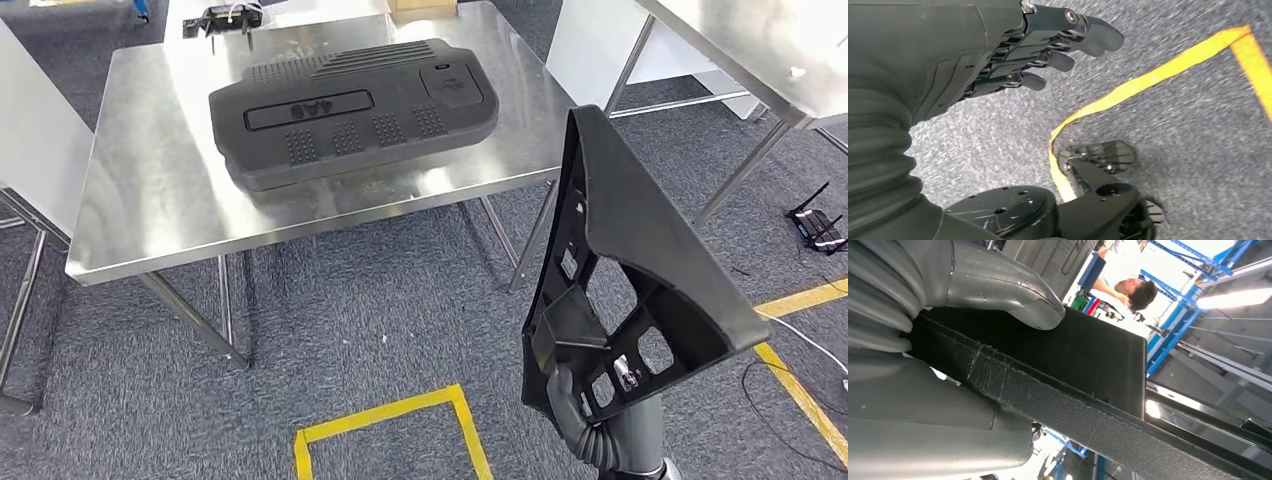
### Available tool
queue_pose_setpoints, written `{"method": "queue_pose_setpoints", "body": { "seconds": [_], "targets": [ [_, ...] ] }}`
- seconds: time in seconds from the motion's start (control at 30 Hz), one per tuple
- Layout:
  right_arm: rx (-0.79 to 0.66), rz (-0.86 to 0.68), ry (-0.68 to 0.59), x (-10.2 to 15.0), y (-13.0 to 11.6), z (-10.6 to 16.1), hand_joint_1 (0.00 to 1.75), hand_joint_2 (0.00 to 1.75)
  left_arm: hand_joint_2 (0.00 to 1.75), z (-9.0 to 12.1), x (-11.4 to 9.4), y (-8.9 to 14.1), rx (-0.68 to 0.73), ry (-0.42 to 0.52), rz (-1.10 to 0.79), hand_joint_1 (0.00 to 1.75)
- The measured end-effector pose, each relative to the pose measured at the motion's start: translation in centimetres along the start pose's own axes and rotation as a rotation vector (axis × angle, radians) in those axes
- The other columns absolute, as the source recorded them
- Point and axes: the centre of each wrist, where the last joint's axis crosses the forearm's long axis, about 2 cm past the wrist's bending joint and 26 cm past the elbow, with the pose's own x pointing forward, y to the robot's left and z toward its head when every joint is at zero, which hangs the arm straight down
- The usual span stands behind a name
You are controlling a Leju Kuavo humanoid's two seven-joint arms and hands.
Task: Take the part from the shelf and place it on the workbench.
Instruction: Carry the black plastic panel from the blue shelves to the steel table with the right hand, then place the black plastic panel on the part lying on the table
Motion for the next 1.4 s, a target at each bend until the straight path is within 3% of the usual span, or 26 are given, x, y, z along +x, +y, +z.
{"method": "queue_pose_setpoints", "body": {
  "seconds": [1.4],
  "targets": [
    [-0.001,0.104,-0.061,0.10,-0.14,0.10,1.75,1.75,1.75,0.02,0.14,-0.28,0.010,-0.035,-0.008,0.00]
  ]
}}
